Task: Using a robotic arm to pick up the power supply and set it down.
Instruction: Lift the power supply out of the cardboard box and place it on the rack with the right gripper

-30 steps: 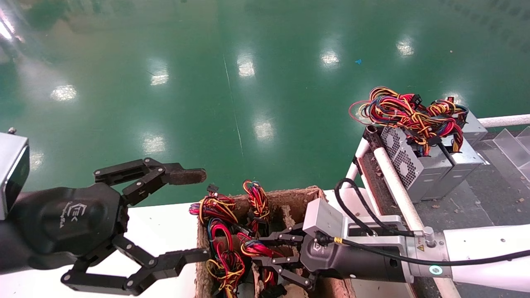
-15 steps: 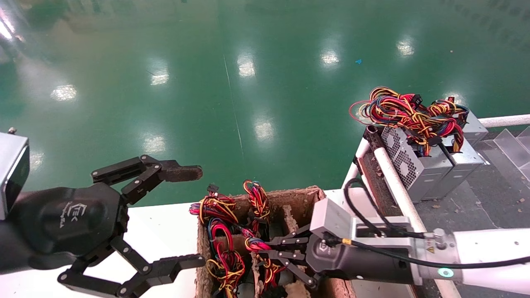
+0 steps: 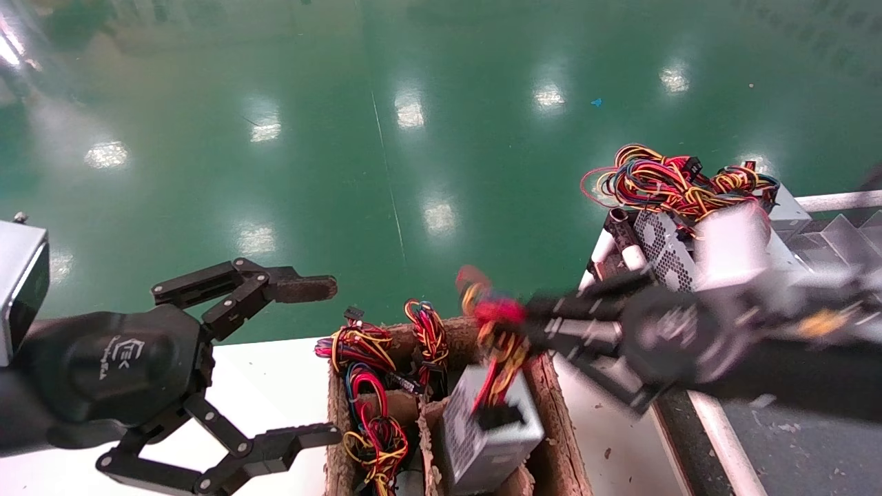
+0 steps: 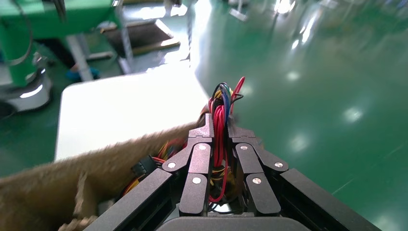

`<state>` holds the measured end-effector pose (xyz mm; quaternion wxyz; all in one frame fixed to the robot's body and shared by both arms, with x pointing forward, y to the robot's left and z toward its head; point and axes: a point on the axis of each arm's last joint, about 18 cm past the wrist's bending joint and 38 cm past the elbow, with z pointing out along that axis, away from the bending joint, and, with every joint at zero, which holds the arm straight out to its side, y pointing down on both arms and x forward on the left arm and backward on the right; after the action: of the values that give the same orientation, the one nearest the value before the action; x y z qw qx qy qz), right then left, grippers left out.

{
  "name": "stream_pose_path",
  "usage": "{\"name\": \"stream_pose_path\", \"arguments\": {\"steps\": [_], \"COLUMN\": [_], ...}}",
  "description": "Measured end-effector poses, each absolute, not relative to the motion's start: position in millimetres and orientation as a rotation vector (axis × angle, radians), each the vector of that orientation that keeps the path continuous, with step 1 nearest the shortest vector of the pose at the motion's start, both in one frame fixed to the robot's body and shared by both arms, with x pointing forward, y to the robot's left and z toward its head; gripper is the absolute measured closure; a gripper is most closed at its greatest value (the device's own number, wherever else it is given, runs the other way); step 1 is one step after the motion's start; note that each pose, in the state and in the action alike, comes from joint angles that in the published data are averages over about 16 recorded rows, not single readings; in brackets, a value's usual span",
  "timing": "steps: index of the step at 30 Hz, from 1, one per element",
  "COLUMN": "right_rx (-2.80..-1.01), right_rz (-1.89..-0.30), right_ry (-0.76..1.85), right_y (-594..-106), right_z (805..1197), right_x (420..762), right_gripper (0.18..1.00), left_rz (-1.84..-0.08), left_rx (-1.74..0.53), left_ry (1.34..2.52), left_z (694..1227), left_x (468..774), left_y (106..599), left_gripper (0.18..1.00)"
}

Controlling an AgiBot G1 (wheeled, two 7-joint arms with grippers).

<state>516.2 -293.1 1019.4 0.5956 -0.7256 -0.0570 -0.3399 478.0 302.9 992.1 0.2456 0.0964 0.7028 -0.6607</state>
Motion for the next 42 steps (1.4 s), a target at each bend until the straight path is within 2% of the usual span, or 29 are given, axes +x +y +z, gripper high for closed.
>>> {"name": "stream_pose_path", "arguments": {"steps": [8, 16, 23, 27, 32, 42], "right_rx": [-1.529, -1.395, -1.356, -1.370, -1.410, -1.512], "right_rz": [-0.985, -1.286, -1.566, -1.689, -1.756, -1.682], "right_ry": [-0.152, -0.115, 0.009, 0.119, 0.285, 0.558], "right_y": [-332.3, -380.6, -436.6, -473.5, -521.9, -595.3], "right_z": [1101.4, 1182.4, 1223.2, 1225.9, 1209.7, 1142.2], "right_x": [491.6, 470.2, 447.5, 433.7, 420.1, 420.5], "right_gripper": [0.947, 0.948, 0.950, 0.951, 0.952, 0.952], "left_rz": [-1.803, -1.803, -1.803, -1.803, -1.803, -1.803], "left_rx": [0.263, 0.263, 0.263, 0.263, 0.263, 0.263], "left_ry": [1.918, 1.918, 1.918, 1.918, 1.918, 1.918], "left_z": [992.1, 992.1, 992.1, 992.1, 992.1, 992.1], "left_x": [478.0, 478.0, 478.0, 478.0, 478.0, 478.0], "left_y": [302.9, 302.9, 302.9, 302.9, 302.9, 302.9], "left_gripper": [0.184, 0.184, 0.184, 0.184, 0.184, 0.184]}}
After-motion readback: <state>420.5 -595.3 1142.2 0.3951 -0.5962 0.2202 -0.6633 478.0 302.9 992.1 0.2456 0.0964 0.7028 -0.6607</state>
